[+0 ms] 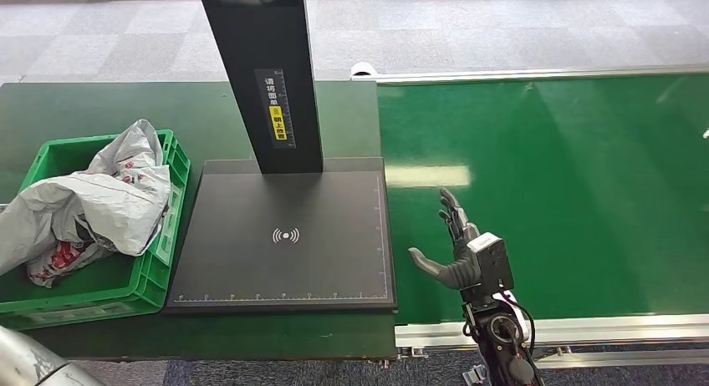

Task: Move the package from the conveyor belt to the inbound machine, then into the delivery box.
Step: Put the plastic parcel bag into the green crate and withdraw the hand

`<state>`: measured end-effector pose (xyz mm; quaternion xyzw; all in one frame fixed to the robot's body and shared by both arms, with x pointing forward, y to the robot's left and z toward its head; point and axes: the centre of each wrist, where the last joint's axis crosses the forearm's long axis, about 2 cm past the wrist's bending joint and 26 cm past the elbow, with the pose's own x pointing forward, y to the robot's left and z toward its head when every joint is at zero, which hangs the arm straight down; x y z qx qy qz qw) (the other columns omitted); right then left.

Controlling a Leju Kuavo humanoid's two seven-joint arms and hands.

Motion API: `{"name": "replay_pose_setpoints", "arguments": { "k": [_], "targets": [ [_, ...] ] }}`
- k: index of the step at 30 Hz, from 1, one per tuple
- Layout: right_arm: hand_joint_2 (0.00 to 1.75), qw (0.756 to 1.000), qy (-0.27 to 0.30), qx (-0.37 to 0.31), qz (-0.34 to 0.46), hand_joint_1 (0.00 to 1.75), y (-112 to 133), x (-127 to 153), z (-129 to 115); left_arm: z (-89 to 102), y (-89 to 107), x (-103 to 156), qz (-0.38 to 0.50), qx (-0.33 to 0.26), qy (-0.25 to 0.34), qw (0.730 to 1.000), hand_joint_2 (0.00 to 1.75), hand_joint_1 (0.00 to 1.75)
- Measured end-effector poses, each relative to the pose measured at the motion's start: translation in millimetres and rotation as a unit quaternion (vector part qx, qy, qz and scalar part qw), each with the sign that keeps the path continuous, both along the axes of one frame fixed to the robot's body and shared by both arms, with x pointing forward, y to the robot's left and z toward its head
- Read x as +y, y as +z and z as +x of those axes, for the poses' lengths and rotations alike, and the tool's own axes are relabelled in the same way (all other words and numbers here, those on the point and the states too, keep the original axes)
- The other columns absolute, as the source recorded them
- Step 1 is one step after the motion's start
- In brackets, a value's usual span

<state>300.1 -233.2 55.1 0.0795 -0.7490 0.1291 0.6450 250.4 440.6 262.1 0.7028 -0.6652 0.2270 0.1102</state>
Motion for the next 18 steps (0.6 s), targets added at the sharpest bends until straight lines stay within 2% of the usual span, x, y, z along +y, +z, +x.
{"name": "replay_pose_setpoints", "arguments": {
  "k": [2, 5, 6, 8, 10, 13, 16, 18],
  "targets": [
    [1.75, 1.0, 0.0, 0.001, 0.001, 0.0, -1, 0, 0, 0.8, -2.3, -5, -0.021, -0.028, -0.022, 0.999, 1.75, 0.0],
    [1.75, 1.0, -0.002, 0.003, 0.003, 0.0, -1, 0, -1, 14.3, -6.7, -19, -0.057, -0.061, -0.079, 0.993, 1.75, 0.0],
    [1.75, 1.0, -0.003, 0.003, 0.005, 0.0, -1, -1, -2, 24.0, -10.5, -26, -0.075, -0.067, -0.118, 0.988, 1.75, 0.0],
    [1.75, 1.0, -0.005, 0.004, 0.006, 0.0, 0, -2, -5, 48.6, -22.5, -47, -0.129, -0.064, -0.248, 0.958, 1.75, 0.0],
    [1.75, 1.0, -0.005, 0.004, 0.006, 0.0, 1, -3, -6, 71.1, -35.9, -77, -0.173, -0.024, -0.411, 0.895, 1.75, 0.0],
    [1.75, 1.0, 0.0, 0.004, 0.004, 0.0, 1, -6, -5, 89.0, -56.4, -128, -0.189, 0.067, -0.605, 0.77, 1.75, 0.0],
    [1.75, 1.0, 0.004, 0.001, 0.004, 0.0, 4, -7, -1, 92.5, -78.9, -177, -0.197, 0.139, -0.739, 0.629, 1.75, 0.0],
    [1.75, 1.0, 0.005, -0.002, 0.007, 0.0, 7, -7, 3, 92.5, -93.1, -202, -0.203, 0.179, -0.78, 0.565, 1.75, 0.0]
  ]
}}
